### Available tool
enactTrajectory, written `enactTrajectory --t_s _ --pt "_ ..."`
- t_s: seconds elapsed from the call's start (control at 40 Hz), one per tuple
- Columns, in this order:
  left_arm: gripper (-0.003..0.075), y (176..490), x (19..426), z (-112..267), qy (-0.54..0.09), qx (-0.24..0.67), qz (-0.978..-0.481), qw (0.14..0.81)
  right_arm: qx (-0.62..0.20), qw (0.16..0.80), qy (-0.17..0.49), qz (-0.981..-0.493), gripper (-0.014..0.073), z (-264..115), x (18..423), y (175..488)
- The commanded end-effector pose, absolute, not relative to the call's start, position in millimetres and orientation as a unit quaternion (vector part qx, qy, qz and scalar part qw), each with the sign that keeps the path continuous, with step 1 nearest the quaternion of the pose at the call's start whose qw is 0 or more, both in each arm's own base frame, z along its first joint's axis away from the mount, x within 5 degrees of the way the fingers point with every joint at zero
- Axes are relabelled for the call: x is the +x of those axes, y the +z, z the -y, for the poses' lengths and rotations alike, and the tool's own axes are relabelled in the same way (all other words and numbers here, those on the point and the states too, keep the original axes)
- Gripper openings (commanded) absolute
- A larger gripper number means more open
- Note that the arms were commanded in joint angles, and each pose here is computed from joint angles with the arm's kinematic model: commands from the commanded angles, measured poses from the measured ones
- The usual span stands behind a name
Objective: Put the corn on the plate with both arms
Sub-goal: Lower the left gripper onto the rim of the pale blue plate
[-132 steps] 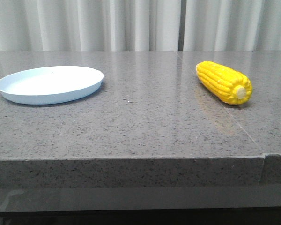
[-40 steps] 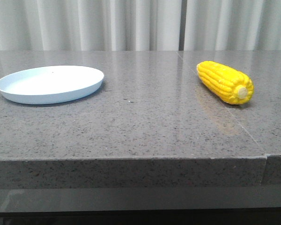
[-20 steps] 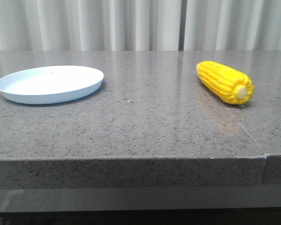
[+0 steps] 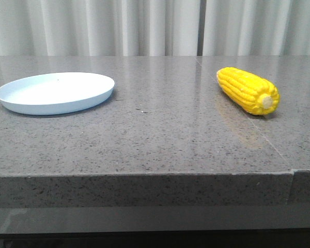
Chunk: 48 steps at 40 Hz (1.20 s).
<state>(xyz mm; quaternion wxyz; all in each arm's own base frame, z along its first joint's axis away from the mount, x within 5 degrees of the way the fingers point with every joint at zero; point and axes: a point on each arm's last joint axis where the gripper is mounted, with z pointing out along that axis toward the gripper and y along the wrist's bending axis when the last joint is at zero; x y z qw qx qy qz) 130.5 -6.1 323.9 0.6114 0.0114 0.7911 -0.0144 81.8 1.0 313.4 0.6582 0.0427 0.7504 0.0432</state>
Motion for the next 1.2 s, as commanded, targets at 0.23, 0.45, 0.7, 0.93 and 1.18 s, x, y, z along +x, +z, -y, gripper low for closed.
enactTrajectory --t_s 0.23,0.45,0.7,0.93,1.18 --pt "0.0616 348.6 235.2 42.7 -0.036 0.059 -0.887 0.456 0.041 0.699 0.034 -0.713 0.0634 0.5 82.8 333.0" --pt "0.0616 334.9 298.2 56.8 -0.036 0.049 -0.939 0.338 0.041 0.699 0.034 -0.713 0.0634 0.5 82.8 333.0" --pt "0.0616 296.5 342.9 65.8 -0.028 0.05 -0.962 0.267 0.041 0.699 0.034 -0.713 0.0634 0.5 82.8 333.0" --pt "0.0615 273.1 356.6 69.8 -0.032 0.046 -0.969 0.24 0.041 0.699 0.034 -0.713 0.0634 0.5 82.8 333.0" --pt "0.0463 274.7 358.3 71.2 -0.04 0.042 -0.969 0.242 0.041 0.699 0.034 -0.713 0.0634 0.5 82.8 333.0"
